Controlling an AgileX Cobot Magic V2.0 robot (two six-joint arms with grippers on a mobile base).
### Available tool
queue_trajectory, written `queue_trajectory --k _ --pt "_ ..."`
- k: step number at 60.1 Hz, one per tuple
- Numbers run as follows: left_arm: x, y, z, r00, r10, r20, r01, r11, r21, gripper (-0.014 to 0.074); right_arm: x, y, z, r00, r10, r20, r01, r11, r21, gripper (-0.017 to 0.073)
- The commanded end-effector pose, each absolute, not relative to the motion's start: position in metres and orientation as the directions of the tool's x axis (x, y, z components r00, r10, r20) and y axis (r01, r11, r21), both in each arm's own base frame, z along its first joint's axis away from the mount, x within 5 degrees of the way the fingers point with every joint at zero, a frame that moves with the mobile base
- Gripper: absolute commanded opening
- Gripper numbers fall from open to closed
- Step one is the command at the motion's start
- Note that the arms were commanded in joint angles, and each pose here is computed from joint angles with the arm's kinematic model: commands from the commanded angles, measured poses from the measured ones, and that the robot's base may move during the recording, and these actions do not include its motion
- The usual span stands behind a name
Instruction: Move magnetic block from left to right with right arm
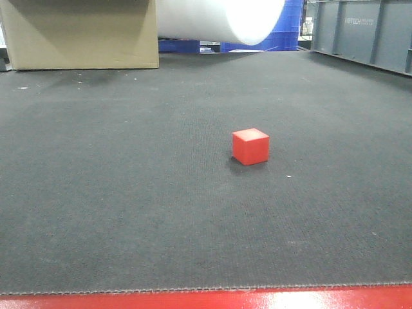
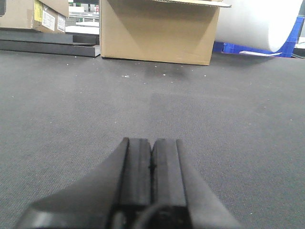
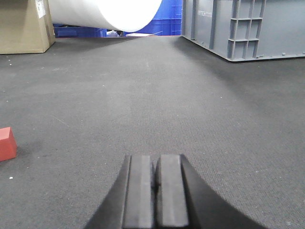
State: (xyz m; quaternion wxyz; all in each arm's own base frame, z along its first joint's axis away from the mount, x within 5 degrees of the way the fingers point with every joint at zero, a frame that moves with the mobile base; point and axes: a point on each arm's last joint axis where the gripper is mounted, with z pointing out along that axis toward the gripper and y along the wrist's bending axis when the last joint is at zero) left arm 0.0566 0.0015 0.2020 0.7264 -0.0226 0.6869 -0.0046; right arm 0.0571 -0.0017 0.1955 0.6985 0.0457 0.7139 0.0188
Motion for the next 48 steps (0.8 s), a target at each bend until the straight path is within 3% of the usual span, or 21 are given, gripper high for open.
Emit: queue_trajectory --k 1,48 --pt "0.0552 0.0016 0.2078 0.15 -0.043 -0.988 -0.022 0.999 -0.047 -0.0115 0.0549 -0.003 0.2068 0.101 0.079 -0.992 0.046 0.995 0.084 0.0059" --pt "0.0552 0.0016 0.2078 0.15 -0.043 -0.988 -0.022 0.999 -0.047 -0.0116 0.0549 -0.003 0.2068 0.101 0.079 -0.992 0.046 0.995 0.084 0.0059"
